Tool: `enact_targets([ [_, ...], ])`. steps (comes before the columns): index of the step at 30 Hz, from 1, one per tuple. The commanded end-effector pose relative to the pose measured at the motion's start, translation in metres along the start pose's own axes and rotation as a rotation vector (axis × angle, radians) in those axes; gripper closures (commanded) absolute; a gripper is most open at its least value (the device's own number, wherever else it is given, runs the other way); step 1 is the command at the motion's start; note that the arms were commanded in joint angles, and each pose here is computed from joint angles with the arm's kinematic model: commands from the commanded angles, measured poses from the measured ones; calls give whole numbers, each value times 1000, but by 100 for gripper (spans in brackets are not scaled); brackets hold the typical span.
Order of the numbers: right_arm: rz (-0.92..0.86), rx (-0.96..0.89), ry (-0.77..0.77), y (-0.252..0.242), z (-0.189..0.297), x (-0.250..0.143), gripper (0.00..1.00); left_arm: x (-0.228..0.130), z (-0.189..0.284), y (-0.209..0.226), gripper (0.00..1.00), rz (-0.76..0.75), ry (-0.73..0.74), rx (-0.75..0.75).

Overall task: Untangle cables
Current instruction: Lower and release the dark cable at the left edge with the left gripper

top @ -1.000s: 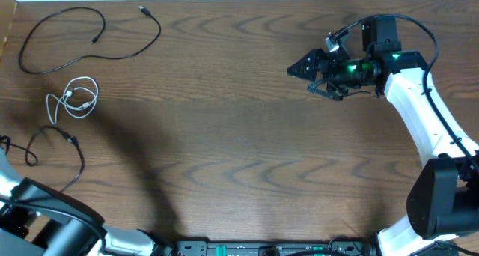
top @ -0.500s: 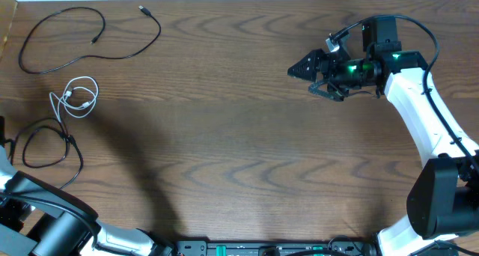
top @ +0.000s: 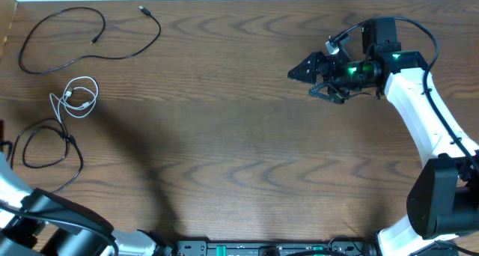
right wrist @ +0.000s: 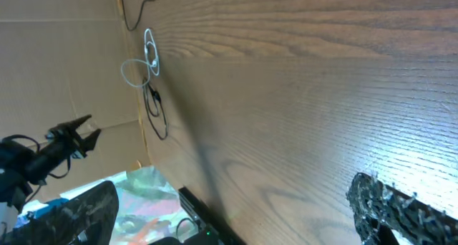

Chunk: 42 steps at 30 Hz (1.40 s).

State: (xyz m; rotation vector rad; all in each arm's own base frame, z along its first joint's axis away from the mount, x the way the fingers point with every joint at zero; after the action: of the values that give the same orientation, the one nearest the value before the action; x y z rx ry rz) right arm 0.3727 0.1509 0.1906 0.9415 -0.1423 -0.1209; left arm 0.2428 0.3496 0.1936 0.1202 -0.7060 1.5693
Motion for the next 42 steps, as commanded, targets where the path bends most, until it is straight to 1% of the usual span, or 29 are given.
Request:
enact_targets([
  [1, 30, 7, 5, 5, 1, -2, 1, -38, -33, 5, 41, -81, 153, 35],
  [2, 26, 5, 8, 4, 1, -3, 1, -48, -44, 4, 35, -169, 184, 41],
  [3, 23, 4, 11, 4, 1, -4, 1, -54, -50, 3, 33, -244, 202, 39],
  [4, 21, 3, 14, 3, 1, -5, 1, -64, -62, 1, 29, -378, 231, 31],
  [5, 20, 2, 16, 3, 1, -5, 1, -71, -69, 0, 25, -461, 250, 26],
  [6, 22, 1, 17, 3, 1, -5, 1, -80, -76, -1, 23, -555, 277, 20],
  [8, 26, 2, 16, 3, 1, -5, 1, -96, -89, -2, 23, -663, 321, 15],
  [11, 27, 1, 16, 3, 1, -5, 1, -115, -103, -3, 23, -746, 367, 10],
  [14, 26, -26, 4, -1, 1, -3, 1, -137, -118, -1, 22, -859, 428, 4],
  [18, 27, -46, -5, -3, 2, -2, 1, -144, -123, 4, 23, -920, 462, 2],
  [20, 27, -46, -6, -3, 2, -2, 1, -145, -123, 6, 27, -958, 470, 5],
  [21, 27, -45, -5, -3, 2, -2, 1, -143, -123, 9, 28, -962, 465, 26],
  [23, 27, -45, -6, -3, 2, -2, 1, -141, -123, 14, 39, -971, 461, 66],
  [25, 27, -46, -5, -3, 2, -2, 1, -137, -123, 19, 45, -980, 451, 110],
  [27, 26, -46, -4, -4, 2, -2, 1, -134, -123, 23, 53, -982, 449, 134],
  [29, 22, -47, -2, -4, 2, -3, 1, -133, -123, 27, 54, -955, 453, 144],
  [32, 16, -49, 3, -4, 2, -4, 1, -124, -124, 35, 54, -860, 444, 171],
  [33, 14, -50, 5, -5, 2, -5, 1, -117, -124, 43, 57, -804, 438, 188],
  [36, 12, -51, 6, -5, 2, -5, 1, -107, -126, 54, 59, -766, 429, 201],
  [39, 12, -51, 6, -5, 2, -5, 1, -103, -129, 49, 61, -748, 412, 159],
  [42, 13, -51, 6, -5, 2, -5, 1, -103, -132, 38, 60, -736, 397, 95],
])
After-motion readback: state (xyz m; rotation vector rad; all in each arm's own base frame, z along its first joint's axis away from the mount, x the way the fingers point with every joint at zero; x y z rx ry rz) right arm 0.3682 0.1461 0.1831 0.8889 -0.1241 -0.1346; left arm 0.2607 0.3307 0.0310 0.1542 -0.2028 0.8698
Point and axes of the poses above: each gripper's point midway between its finger pads, its own z axis back along the fingers, its own y axis along the line the jaws close on, x = y × z, the point moved 3 cm from there along z, back along the fingers, and after that the axes turned 1 degree about z, right-handed, at the moved point
